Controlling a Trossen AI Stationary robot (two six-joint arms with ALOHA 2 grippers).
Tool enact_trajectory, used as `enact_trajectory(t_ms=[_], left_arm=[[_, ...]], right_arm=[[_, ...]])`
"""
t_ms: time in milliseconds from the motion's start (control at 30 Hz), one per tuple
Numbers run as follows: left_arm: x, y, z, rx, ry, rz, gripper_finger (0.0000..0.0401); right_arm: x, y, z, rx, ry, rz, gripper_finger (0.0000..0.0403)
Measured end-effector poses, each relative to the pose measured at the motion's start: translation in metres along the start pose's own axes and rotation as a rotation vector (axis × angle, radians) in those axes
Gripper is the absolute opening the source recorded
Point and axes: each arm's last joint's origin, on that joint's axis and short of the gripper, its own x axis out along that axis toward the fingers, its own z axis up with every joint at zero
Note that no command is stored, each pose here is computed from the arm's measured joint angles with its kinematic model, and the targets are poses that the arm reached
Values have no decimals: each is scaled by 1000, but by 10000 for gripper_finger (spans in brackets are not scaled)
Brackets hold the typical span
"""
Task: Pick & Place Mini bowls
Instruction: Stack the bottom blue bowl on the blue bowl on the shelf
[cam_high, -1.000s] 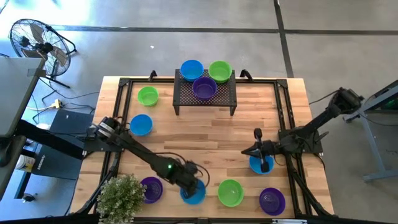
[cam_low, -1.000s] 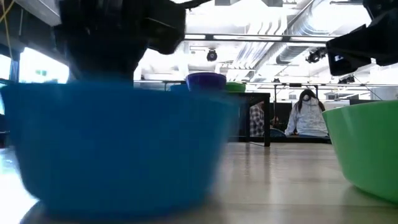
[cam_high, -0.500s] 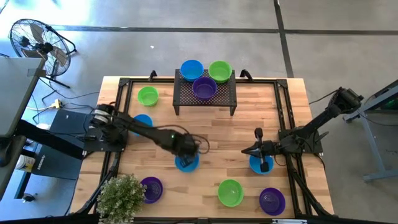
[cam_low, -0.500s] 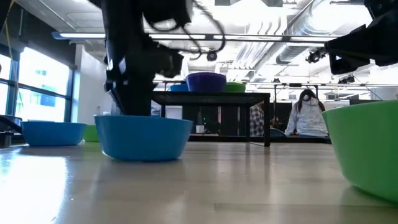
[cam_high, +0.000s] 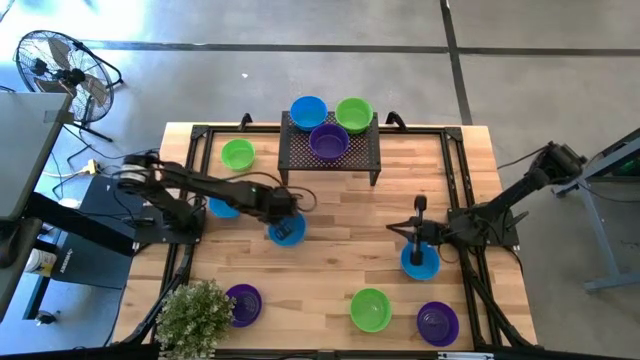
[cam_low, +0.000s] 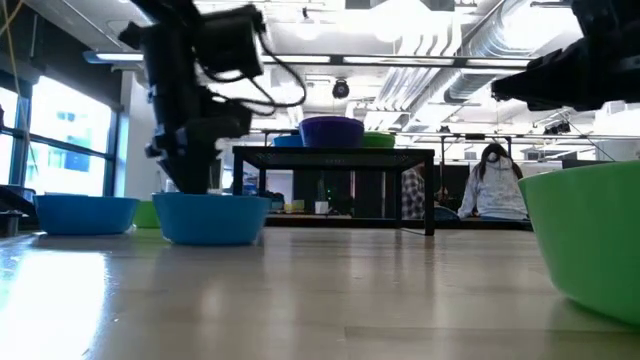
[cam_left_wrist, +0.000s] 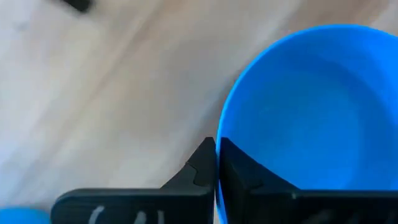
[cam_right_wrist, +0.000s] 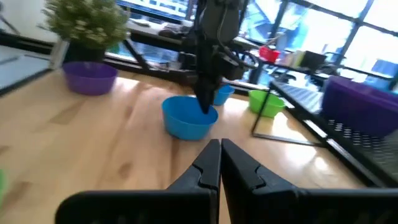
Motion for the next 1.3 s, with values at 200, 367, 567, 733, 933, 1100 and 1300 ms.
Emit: enact_trajectory(t_ms=[200,367,567,733,933,1100,1300], left_arm=[[3,14,15,1,-12,0,18],[-5,14,28,31,24,-80,79],[-34,6,41,134,38,-53,139],[-67,-26,41,294,-69,-68,117],[-79,-57,17,299,-98,-119,37],[-79,-71,-3,260,-57,-175,19],[-57,-80,-8,263,-39,-92,102]], right_arm=[[6,-11,2,-39,-13,-73,0],[11,-21,1,-70,-10,-116,0],[17,-33,-1,-83,-2,-139,0],[20,-42,-3,-65,-3,-138,0],[22,-47,-4,-45,-4,-127,0],[23,-49,-5,-22,-7,-113,0],[23,-49,-5,-3,-12,-94,0]])
